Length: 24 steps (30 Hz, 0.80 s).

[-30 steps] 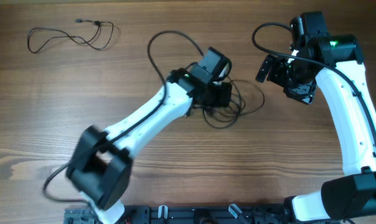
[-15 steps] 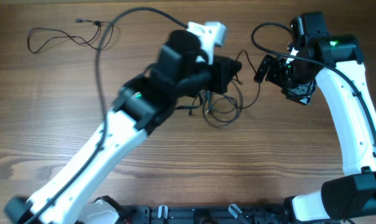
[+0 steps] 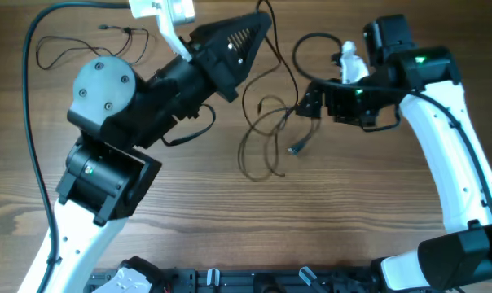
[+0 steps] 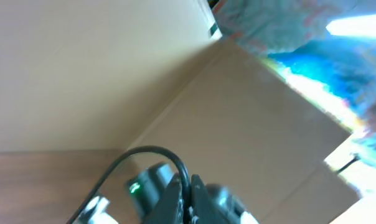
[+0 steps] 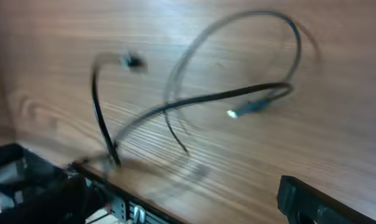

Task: Untangle cables

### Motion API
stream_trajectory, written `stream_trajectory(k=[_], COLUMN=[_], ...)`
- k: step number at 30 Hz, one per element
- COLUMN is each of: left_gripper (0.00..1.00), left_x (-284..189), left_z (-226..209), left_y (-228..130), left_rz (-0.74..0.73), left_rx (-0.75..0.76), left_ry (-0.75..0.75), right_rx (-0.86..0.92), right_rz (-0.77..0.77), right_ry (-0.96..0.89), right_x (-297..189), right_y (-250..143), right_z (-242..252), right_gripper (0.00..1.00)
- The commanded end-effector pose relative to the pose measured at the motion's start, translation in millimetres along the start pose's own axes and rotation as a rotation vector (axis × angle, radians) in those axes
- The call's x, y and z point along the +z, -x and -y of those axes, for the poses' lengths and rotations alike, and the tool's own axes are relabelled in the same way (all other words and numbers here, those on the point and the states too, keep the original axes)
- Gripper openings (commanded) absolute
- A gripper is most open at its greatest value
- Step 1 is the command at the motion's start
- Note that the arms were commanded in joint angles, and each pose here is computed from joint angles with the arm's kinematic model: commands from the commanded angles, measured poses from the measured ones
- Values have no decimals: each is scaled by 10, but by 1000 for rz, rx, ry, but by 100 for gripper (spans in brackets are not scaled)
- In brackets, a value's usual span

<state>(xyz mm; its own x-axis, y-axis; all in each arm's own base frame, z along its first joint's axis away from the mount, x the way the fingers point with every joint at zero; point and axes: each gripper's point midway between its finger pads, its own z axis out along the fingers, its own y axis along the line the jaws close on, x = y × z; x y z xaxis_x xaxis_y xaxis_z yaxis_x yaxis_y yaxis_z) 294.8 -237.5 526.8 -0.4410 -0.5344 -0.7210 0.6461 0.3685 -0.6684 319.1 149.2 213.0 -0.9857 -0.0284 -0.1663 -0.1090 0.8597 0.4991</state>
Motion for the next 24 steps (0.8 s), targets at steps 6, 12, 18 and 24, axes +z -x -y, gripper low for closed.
stream_trajectory(k=[6, 12, 18, 24], left_gripper=[4, 4, 4, 4], left_x=[-35, -80, -181, -713], left_z=[179, 388, 447, -507], left_y=[217, 389, 497, 675], left_rz=[75, 132, 170, 229], left_rx=[-151, -230, -171, -218], left_ry=[-60, -154, -163, 254], right_rx=[21, 119, 149, 283], right_rz=[75, 114, 35, 27], right_ry=[30, -86, -228, -423], right_x=[185, 363, 811, 603], right_y=[177, 258, 270, 281], right_z=[-363, -300, 29, 771], right_gripper=[100, 100, 100, 100])
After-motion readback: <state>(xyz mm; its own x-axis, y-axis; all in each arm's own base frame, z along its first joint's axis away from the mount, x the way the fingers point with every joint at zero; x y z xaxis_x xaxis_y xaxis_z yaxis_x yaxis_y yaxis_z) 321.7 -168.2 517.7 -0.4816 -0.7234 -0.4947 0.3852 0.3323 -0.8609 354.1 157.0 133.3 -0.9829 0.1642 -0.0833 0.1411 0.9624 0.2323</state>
